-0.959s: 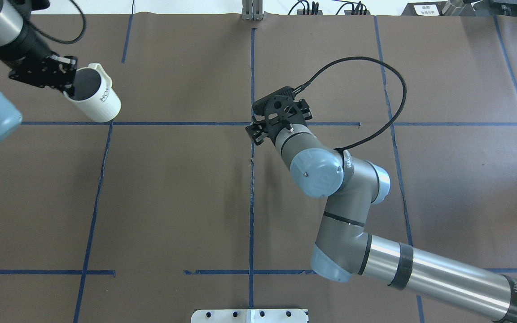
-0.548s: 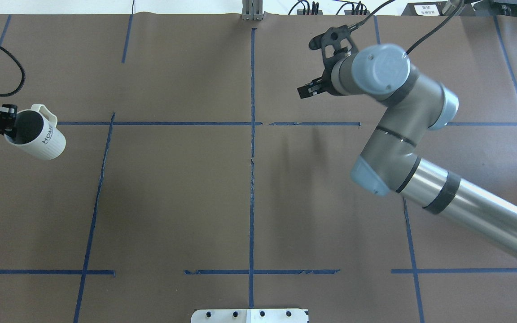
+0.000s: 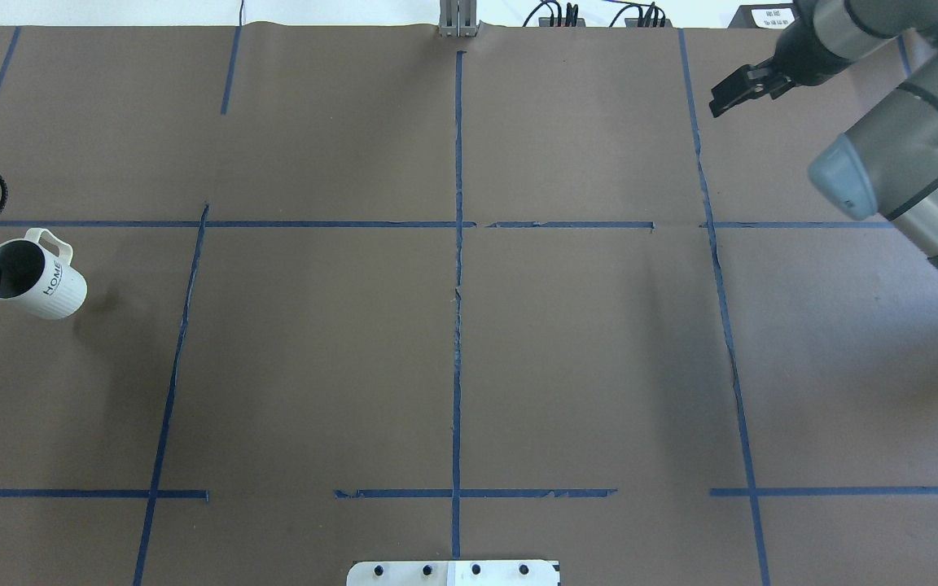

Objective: Left arm hands cup to right arm to dump lemon

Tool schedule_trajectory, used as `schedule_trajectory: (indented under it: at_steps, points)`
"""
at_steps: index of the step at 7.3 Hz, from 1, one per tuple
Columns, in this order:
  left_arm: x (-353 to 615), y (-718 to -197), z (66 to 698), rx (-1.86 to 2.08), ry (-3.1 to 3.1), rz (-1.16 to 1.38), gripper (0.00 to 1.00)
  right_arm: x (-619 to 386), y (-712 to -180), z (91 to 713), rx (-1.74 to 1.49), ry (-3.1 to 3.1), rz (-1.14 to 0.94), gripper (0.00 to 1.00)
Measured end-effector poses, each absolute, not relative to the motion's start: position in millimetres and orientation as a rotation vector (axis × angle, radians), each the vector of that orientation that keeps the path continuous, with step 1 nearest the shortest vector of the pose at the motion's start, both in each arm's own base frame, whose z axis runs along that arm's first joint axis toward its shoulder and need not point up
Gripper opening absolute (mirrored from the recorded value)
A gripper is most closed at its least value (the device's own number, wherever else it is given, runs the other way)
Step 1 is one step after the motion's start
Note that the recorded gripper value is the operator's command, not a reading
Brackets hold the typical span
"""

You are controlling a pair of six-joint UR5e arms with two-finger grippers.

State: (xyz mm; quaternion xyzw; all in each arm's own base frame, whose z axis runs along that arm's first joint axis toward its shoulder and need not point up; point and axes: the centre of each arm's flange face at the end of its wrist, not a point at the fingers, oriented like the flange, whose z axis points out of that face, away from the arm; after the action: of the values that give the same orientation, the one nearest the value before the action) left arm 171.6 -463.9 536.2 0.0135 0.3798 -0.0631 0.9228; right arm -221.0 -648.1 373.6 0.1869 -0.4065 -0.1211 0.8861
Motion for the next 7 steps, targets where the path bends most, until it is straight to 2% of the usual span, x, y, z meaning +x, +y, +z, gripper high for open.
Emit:
schedule_trajectory:
  at_steps: [1,5,7]
  points:
    - [174,-468,553,0.032,0.786,-0.125,0.99,-187,-654,385,0.372,-0.846,-0.285,1.00]
    - [163,-470,560,0.065,0.796,-0.018,1.00,-124,-638,452,0.312,-0.820,-0.317,1.00]
    - [107,-481,562,0.090,0.749,0.077,1.00,-87,-612,502,0.273,-0.795,-0.282,1.00]
